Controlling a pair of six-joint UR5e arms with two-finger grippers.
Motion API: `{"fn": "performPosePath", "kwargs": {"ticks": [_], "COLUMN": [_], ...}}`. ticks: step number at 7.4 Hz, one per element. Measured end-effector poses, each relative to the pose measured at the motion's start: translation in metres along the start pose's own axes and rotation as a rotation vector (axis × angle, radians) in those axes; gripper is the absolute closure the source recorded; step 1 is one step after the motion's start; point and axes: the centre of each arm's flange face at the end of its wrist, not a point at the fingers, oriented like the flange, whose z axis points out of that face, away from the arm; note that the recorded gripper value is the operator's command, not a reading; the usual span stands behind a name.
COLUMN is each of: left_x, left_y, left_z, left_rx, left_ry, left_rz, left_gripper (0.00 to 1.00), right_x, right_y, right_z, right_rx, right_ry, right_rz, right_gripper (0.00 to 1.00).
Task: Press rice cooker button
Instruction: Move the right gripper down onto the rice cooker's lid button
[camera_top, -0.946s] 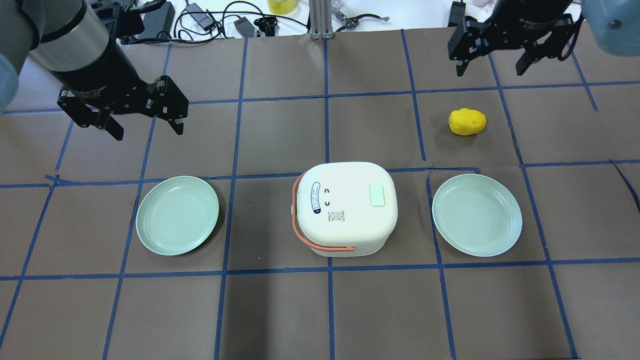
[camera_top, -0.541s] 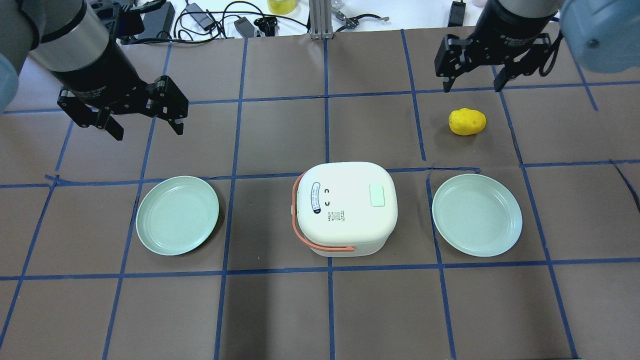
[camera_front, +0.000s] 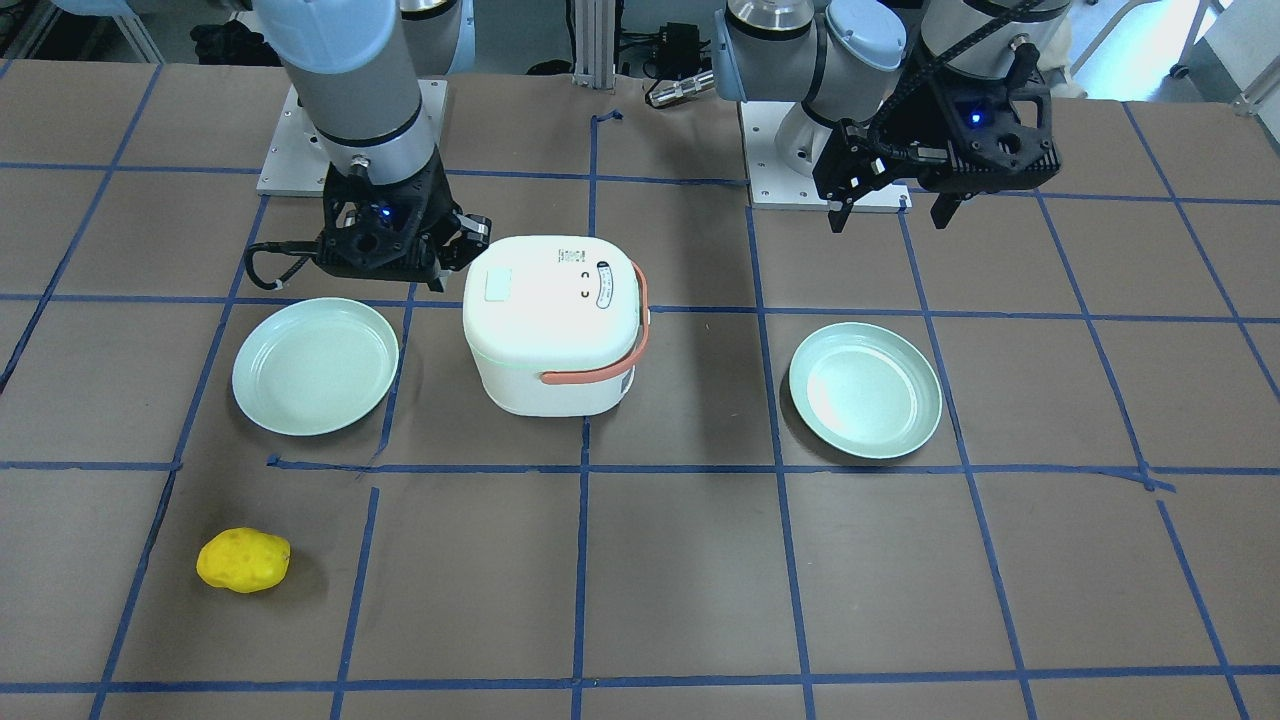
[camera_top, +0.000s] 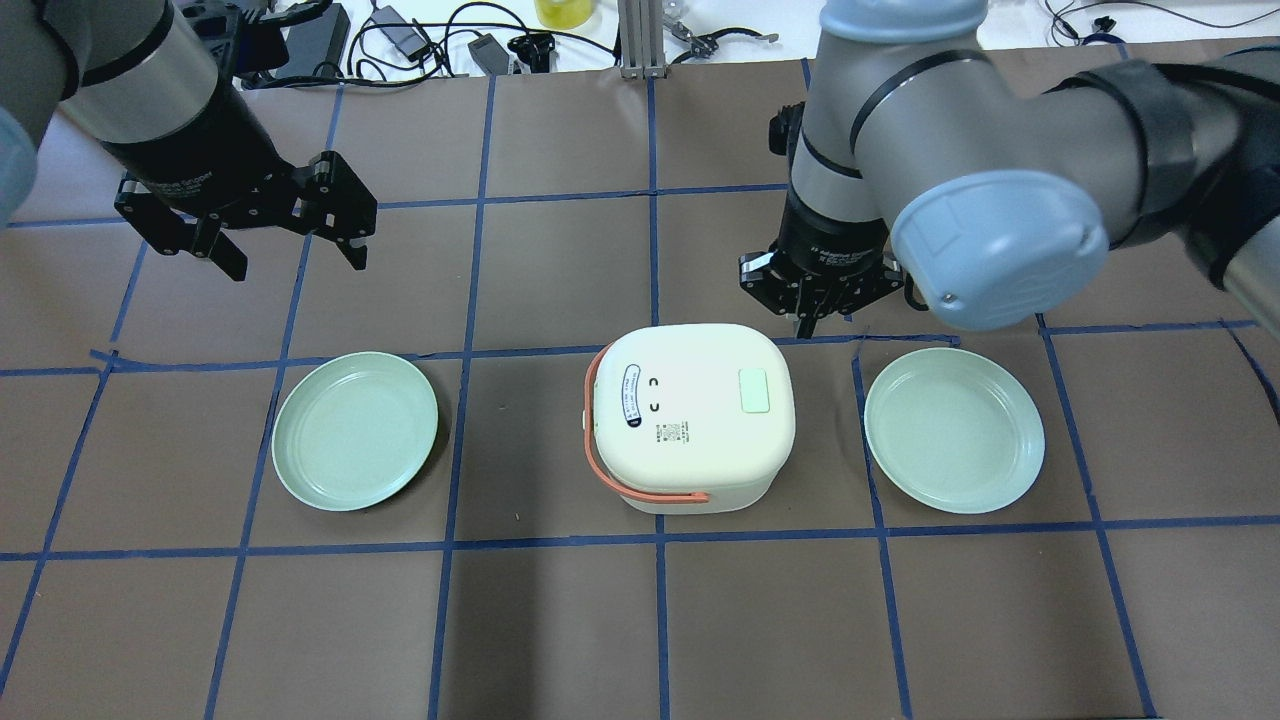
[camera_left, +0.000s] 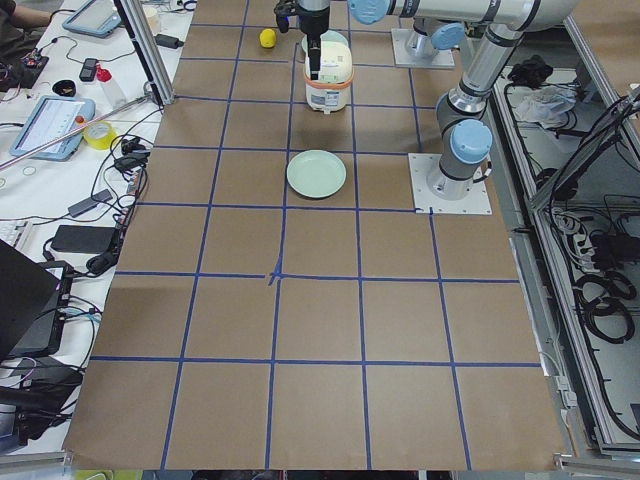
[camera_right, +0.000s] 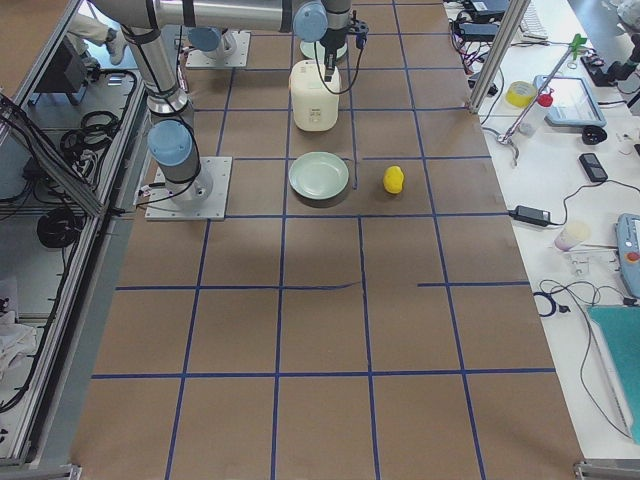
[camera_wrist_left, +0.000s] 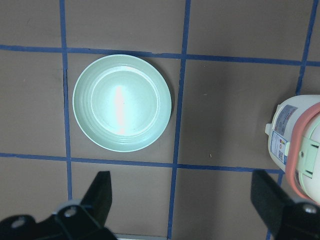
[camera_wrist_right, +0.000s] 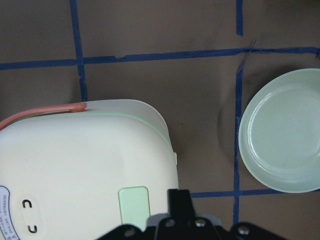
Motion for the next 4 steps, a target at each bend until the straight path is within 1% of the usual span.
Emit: {"fn": "performPosePath", "kwargs": {"ticks": [2,4], "left_x": [0.0,0.0], "left_y": [0.0,0.0], "left_z": [0.0,0.0], "left_rx": [0.0,0.0], "left_ry": [0.0,0.0], "left_rz": [0.0,0.0], "left_gripper": [0.0,0.0], "right_x": [-0.016,-0.02], "right_y": [0.012,0.014], "right_z": [0.026,0.039], "right_rx": [0.003,-0.002], "right_ry": [0.001,0.004], "right_rz": [-0.021,-0.028], "right_gripper": [1.0,1.0]}}
